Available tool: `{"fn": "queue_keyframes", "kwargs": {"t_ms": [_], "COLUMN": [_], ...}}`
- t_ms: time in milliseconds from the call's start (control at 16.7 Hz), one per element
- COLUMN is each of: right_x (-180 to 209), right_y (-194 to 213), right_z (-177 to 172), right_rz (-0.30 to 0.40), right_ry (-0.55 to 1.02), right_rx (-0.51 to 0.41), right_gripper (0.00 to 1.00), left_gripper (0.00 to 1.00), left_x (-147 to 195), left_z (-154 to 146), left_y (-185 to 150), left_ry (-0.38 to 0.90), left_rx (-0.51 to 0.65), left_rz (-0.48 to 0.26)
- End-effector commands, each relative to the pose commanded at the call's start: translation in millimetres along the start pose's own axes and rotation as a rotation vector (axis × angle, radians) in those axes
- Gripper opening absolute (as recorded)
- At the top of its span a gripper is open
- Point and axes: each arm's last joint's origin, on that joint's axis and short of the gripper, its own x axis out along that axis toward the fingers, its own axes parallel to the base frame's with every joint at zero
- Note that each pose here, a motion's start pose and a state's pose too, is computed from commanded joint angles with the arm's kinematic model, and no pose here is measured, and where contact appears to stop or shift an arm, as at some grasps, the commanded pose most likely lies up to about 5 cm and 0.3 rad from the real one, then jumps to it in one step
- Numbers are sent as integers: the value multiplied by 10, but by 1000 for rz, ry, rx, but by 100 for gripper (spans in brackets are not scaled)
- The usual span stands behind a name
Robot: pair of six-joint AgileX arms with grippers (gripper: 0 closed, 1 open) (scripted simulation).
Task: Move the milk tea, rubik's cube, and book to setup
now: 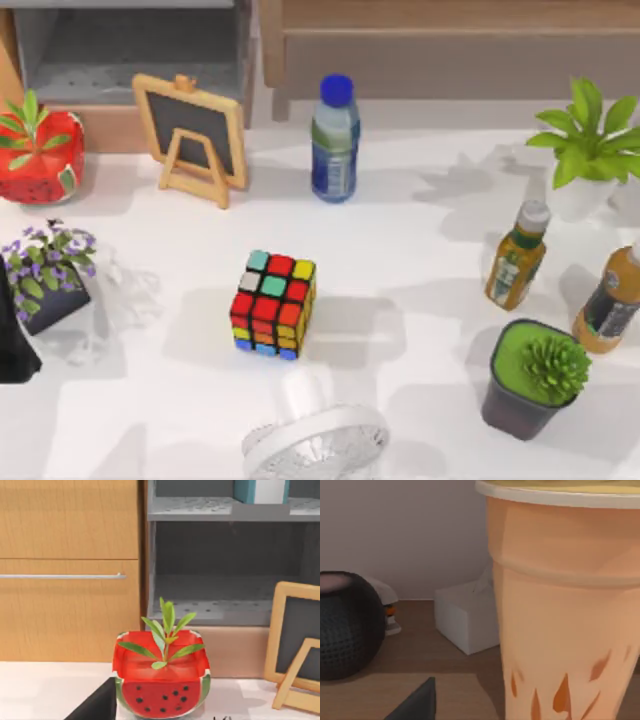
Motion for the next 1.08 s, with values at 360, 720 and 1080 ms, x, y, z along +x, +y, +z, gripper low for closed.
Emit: {"fn": "queue_keyframes", "kwargs": {"t_ms": [360, 720, 1080], "right_x": [115, 270, 786], "right_y": [-102, -104, -104], "right_z": [-91, -87, -74], "right_rz": [-1, -1, 0], "right_ry": [-10, -9, -12], "right_rx": [-3, -3, -3], "right_gripper": [100, 100, 100], "left_gripper": [100, 100, 100], "left_x": [0, 0, 0], "left_z": [0, 0, 0], "left_y": [0, 0, 0], "left_ry": [0, 0, 0], "left_rx": [0, 0, 0], "left_rz": [0, 0, 0]}}
